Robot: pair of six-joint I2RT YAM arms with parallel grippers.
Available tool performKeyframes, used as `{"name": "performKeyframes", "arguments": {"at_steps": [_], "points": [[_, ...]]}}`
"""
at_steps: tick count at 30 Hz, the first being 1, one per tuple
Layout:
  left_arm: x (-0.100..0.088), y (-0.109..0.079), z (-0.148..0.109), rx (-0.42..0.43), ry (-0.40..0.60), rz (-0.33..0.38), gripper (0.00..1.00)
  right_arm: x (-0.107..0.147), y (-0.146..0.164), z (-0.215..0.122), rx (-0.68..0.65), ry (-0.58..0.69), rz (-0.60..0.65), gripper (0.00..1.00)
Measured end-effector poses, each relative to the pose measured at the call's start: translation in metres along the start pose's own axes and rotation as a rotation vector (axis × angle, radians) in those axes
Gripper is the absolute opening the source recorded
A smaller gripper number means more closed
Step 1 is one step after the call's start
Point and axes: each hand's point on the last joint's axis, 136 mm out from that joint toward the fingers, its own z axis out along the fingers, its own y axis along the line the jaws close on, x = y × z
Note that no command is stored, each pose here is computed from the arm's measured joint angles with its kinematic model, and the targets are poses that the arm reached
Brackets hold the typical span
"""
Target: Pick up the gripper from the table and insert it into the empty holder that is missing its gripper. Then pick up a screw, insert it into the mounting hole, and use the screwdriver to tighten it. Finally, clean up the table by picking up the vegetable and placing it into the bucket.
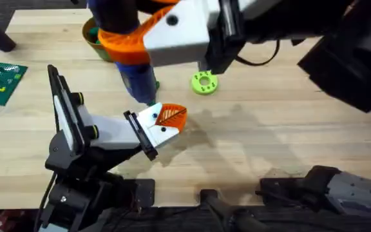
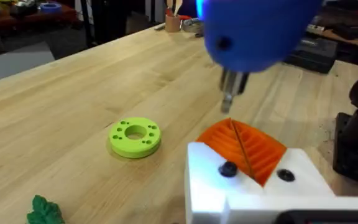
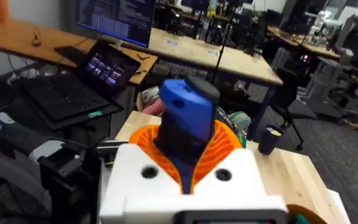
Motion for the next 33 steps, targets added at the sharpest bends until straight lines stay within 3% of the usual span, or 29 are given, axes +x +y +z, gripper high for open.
{"name": "performKeyframes", "arguments": {"at_steps": [7,19,27,33], "points": [[0.000,-0.001,0.000,0.007,0.000,0.001,0.008,0.017,-0.001,-0.001,0.023,0.024,0.045,0.059],[0.000,-0.002,0.000,0.011,0.000,0.002,0.008,0.021,-0.002,-0.001,0.030,0.030,0.096,0.059],[0.000,-0.002,0.000,0.011,0.000,0.002,0.008,0.021,0.003,-0.002,0.019,-0.020,0.058,0.059],[0.000,-0.002,0.000,0.011,0.000,0.002,0.008,0.028,0.001,-0.005,0.033,-0.014,0.113,0.059]]}}
